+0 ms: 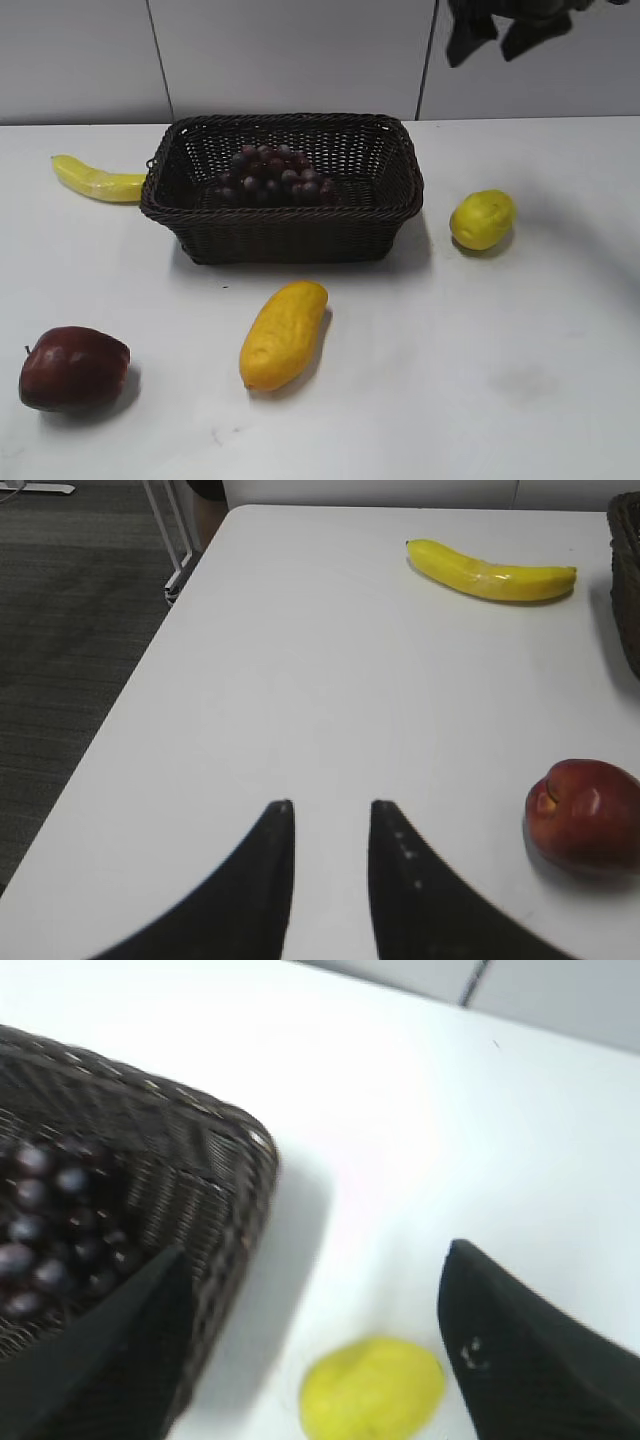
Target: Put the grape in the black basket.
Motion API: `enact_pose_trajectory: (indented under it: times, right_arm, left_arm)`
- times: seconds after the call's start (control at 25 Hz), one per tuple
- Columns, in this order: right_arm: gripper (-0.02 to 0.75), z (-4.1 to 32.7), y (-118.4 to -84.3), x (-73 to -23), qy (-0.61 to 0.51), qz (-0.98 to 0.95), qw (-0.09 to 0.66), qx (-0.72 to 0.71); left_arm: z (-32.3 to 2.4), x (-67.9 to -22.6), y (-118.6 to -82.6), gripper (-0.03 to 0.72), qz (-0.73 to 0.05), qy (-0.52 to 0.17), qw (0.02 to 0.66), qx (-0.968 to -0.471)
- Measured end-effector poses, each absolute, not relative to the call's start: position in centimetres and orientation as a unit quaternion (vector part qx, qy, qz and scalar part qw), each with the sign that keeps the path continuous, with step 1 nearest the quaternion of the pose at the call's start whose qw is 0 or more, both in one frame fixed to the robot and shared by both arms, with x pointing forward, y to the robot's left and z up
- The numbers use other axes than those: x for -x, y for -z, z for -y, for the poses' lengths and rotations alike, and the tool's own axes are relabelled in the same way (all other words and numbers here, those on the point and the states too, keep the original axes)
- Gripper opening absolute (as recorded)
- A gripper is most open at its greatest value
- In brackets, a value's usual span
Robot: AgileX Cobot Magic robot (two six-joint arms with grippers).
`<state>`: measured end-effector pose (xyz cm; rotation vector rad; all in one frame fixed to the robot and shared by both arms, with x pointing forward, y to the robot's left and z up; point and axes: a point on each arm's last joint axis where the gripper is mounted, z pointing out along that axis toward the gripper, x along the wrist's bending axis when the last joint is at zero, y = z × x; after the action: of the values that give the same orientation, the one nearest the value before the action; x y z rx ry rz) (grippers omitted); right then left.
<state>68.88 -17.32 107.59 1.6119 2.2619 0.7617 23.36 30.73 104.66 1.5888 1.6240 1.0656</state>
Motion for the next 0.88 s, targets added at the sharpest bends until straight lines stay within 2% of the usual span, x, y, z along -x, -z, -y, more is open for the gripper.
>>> enact_pose_trajectory:
  times: [0.2, 0.48, 0.8, 0.88]
  right_arm:
    - [0.573, 21.5, -106.7, -68.3, -0.151, -0.759, 0.117, -0.622]
    - [0.573, 22.5, -108.0, -67.3, -0.144, -0.745, 0.128, -0.639]
    - [0.573, 24.0, -111.1, -59.1, -0.133, -0.746, 0.125, -0.64]
    - [0.573, 24.5, -110.9, -56.5, -0.123, -0.748, 0.117, -0.642]
  left_arm:
    - [-30.7, -23.4, -104.7, 0.229, -0.615, -0.404, 0.311, -0.602]
    - [-30.7, -23.4, -104.7, 0.229, -0.615, -0.404, 0.311, -0.602]
    - [-30.7, -23.4, -104.7, 0.229, -0.615, -0.404, 0.311, -0.602]
    - [-30.7, -23.4, -104.7, 0.229, -0.615, -0.404, 0.311, -0.602]
